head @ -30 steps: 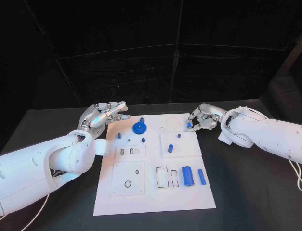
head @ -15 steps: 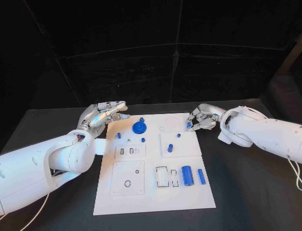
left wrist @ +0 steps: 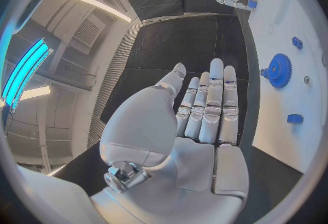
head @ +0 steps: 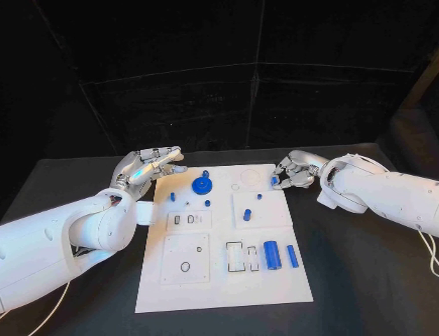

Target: Assemble the parts on the task board

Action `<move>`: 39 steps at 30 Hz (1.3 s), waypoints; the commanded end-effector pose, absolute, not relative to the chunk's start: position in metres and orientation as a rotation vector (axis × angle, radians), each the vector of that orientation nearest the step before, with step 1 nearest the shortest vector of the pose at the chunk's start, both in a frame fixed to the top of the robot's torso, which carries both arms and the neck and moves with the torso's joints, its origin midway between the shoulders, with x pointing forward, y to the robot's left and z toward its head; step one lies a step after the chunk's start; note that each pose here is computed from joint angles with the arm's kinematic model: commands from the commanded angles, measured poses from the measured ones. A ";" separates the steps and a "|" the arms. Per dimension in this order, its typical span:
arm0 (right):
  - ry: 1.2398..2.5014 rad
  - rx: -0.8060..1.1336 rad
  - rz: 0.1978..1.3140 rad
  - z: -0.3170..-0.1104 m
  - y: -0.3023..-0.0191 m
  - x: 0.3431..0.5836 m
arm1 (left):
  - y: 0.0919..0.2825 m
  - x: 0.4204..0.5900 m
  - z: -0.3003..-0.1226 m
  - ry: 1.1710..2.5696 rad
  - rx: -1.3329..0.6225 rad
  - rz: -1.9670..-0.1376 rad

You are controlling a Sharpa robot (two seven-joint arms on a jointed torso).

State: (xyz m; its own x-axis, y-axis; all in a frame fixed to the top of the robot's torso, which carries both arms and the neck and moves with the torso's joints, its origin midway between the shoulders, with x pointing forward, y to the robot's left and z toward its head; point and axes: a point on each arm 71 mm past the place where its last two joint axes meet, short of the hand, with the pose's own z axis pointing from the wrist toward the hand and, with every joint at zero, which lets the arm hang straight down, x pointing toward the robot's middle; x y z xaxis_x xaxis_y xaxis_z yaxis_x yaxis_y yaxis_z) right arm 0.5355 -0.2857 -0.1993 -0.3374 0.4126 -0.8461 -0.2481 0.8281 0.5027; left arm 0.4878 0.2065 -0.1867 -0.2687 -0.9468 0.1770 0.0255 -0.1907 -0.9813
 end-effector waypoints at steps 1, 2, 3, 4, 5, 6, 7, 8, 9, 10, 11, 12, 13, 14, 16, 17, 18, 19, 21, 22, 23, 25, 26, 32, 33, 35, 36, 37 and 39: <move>1.782 0.117 0.682 -0.198 -0.284 0.536 | 0.207 0.488 -0.185 1.270 -1.154 -1.585; 1.777 0.114 0.685 -0.197 -0.284 0.536 | 0.207 0.488 -0.185 1.270 -1.154 -1.584; 1.772 0.112 0.689 -0.197 -0.283 0.536 | 0.208 0.488 -0.185 1.270 -1.155 -1.583; 1.768 0.111 0.691 -0.197 -0.283 0.536 | 0.208 0.488 -0.185 1.270 -1.155 -1.583; 1.761 0.108 0.695 -0.196 -0.283 0.536 | 0.208 0.488 -0.185 1.270 -1.155 -1.582; 1.754 0.107 0.698 -0.196 -0.282 0.535 | 0.208 0.488 -0.185 1.270 -1.155 -1.582; 1.745 0.105 0.703 -0.195 -0.282 0.535 | 0.208 0.488 -0.185 1.270 -1.155 -1.582; 1.735 0.104 0.708 -0.194 -0.281 0.535 | 0.208 0.488 -0.185 1.270 -1.155 -1.582; 1.724 0.104 0.712 -0.193 -0.281 0.535 | 0.208 0.488 -0.185 1.270 -1.155 -1.582; 1.711 0.105 0.714 -0.192 -0.281 0.535 | 0.208 0.488 -0.185 1.270 -1.155 -1.582; 1.697 0.107 0.716 -0.191 -0.280 0.535 | 0.208 0.488 -0.185 1.270 -1.155 -1.582; 1.686 0.108 0.716 -0.191 -0.280 0.535 | 0.208 0.488 -0.185 1.270 -1.155 -1.582; 1.670 0.111 0.717 -0.189 -0.280 0.535 | 0.208 0.488 -0.185 1.270 -1.155 -1.582; 1.661 0.113 0.717 -0.189 -0.280 0.535 | 0.208 0.488 -0.185 1.270 -1.155 -1.582; 1.632 0.120 0.717 -0.187 -0.279 0.535 | 0.208 0.488 -0.185 1.270 -1.155 -1.581; 1.612 0.125 0.717 -0.185 -0.278 0.534 | 0.209 0.488 -0.185 1.269 -1.155 -1.581; 1.603 0.128 0.717 -0.184 -0.278 0.534 | 0.209 0.488 -0.185 1.269 -1.155 -1.580; 1.595 0.131 0.717 -0.183 -0.277 0.533 | 0.209 0.488 -0.185 1.269 -1.155 -1.580; 1.585 0.140 0.717 -0.182 -0.275 0.531 | 0.209 0.488 -0.185 1.268 -1.155 -1.579; 1.581 0.144 0.715 -0.181 -0.274 0.530 | 0.209 0.488 -0.185 1.268 -1.155 -1.579; 1.575 0.146 0.708 -0.180 -0.271 0.528 | 0.210 0.488 -0.185 1.268 -1.155 -1.579; 1.569 0.144 0.697 -0.178 -0.266 0.525 | 0.210 0.488 -0.185 1.268 -1.155 -1.579; 1.566 0.144 0.690 -0.177 -0.262 0.522 | 0.210 0.488 -0.185 1.267 -1.155 -1.579; 1.571 0.135 0.678 -0.172 -0.231 0.508 | 0.211 0.488 -0.185 1.267 -1.154 -1.579; 1.575 0.133 0.680 -0.171 -0.225 0.506 | 0.211 0.488 -0.185 1.267 -1.154 -1.578; 1.580 0.129 0.685 -0.171 -0.214 0.503 | 0.211 0.488 -0.185 1.267 -1.155 -1.577; 1.586 0.125 0.688 -0.170 -0.206 0.501 | 0.212 0.488 -0.185 1.266 -1.155 -1.576; 1.591 0.120 0.691 -0.170 -0.199 0.499 | 0.212 0.489 -0.185 1.266 -1.155 -1.576; 1.602 0.110 0.698 -0.170 -0.185 0.497 | 0.212 0.489 -0.185 1.265 -1.154 -1.576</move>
State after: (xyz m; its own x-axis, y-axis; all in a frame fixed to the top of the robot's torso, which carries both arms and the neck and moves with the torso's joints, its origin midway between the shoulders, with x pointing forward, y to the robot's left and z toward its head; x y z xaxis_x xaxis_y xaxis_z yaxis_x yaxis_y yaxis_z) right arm 0.4957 -0.1855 -0.1713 -0.2214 0.4802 -0.8488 -0.3720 0.7630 0.5287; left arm 0.4888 0.2132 -0.1868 -0.2566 -0.9513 0.1707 0.0278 -0.1838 -0.9826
